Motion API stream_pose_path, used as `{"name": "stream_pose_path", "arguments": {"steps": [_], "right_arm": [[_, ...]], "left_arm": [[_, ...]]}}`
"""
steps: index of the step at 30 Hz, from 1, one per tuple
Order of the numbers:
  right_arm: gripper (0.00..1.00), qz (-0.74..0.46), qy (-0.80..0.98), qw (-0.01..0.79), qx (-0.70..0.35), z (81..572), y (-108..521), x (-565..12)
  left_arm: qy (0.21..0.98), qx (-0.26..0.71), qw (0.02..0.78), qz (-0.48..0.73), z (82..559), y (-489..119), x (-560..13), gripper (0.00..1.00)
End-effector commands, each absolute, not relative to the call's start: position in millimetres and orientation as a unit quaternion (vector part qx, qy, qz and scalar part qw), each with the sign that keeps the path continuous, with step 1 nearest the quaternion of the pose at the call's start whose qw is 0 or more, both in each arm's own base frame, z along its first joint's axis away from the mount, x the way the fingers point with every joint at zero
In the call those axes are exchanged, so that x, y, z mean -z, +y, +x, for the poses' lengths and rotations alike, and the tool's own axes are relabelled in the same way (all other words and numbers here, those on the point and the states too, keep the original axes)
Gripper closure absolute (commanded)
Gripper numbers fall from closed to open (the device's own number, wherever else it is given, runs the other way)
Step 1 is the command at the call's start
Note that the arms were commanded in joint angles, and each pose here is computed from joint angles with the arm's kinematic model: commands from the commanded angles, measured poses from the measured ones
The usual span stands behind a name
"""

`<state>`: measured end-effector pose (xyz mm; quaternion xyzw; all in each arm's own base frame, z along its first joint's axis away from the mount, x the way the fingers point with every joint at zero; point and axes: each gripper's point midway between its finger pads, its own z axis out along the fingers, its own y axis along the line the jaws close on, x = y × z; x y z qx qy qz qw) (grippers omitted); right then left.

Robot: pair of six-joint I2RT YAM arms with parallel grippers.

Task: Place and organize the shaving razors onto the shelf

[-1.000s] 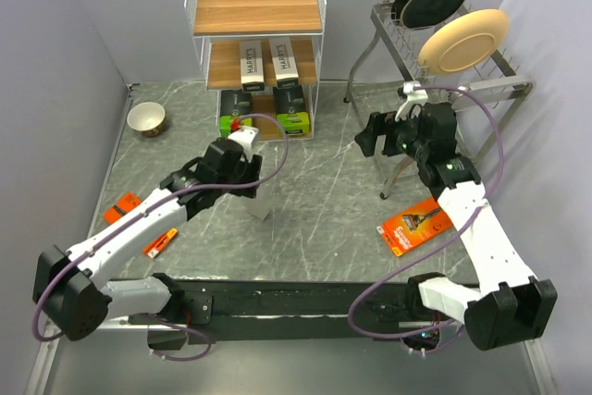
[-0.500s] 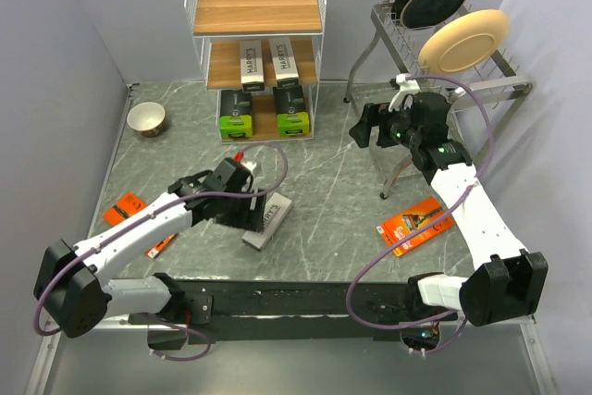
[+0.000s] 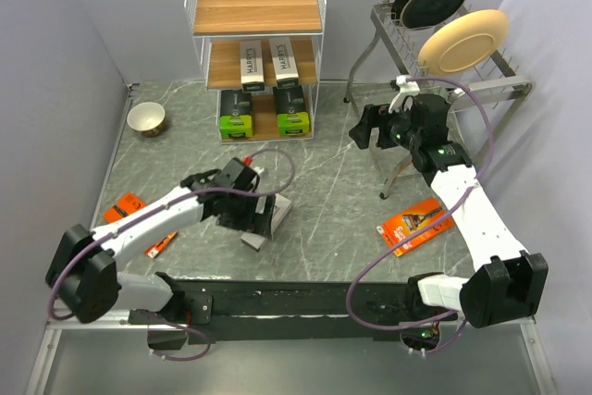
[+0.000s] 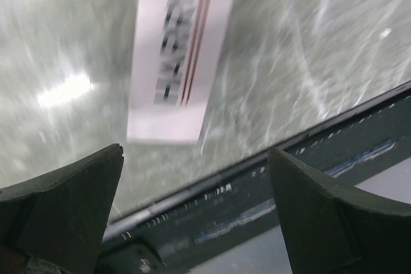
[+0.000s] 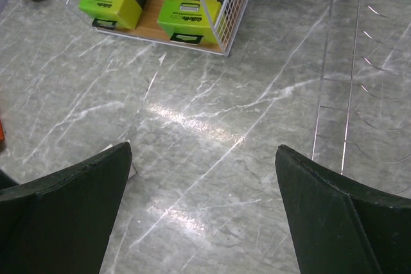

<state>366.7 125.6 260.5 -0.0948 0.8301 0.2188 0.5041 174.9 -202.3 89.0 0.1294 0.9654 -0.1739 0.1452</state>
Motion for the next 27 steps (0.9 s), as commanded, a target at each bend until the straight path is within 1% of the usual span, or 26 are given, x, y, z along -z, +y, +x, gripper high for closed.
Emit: {"name": "stream_pose_path", "arguments": {"steps": [1, 3, 5, 6, 9, 11, 15, 22, 26, 27], "right_arm": [[0.00, -0.101, 0.806, 0.540, -0.220, 362, 123, -281], [0.00, -0.102, 0.807, 0.539, -0.220, 359, 123, -279], [0.00, -0.101, 0.806, 0.540, -0.221, 357, 123, -278], [0.00, -0.103, 0.804, 0.541, -0.223, 356, 124, -279], [0.00, -0.104, 0.803, 0.544, -0.218, 354, 122, -281], [0.00, -0.105, 0.804, 0.544, -0.216, 355, 121, -281], [0.00, -0.104, 0.805, 0.541, -0.218, 356, 122, -278], [0.00, -0.106, 0.810, 0.538, -0.209, 363, 120, -274], [0.00, -0.105, 0.810, 0.539, -0.206, 371, 121, -274], [0.00, -0.105, 0.810, 0.539, -0.206, 372, 120, -274]], "left_arm": [[0.927, 0.179, 0.246, 0.221, 227, -229, -134, 0.00], [0.927, 0.155, 0.233, 0.250, 225, -225, -123, 0.01], [0.934, 0.149, 0.209, 0.249, 215, -220, -108, 0.02], [0.939, 0.143, 0.190, 0.247, 206, -213, -92, 0.04], [0.939, 0.148, 0.192, 0.244, 205, -219, -89, 0.10], [0.944, 0.136, 0.173, 0.245, 203, -219, -76, 0.12], [0.951, 0.110, 0.141, 0.253, 200, -213, -58, 0.09], [0.954, 0.089, 0.101, 0.267, 188, -214, -39, 0.09], [0.955, 0.101, 0.086, 0.266, 182, -218, -39, 0.13], [0.954, 0.102, 0.083, 0.268, 181, -218, -39, 0.18]]}}
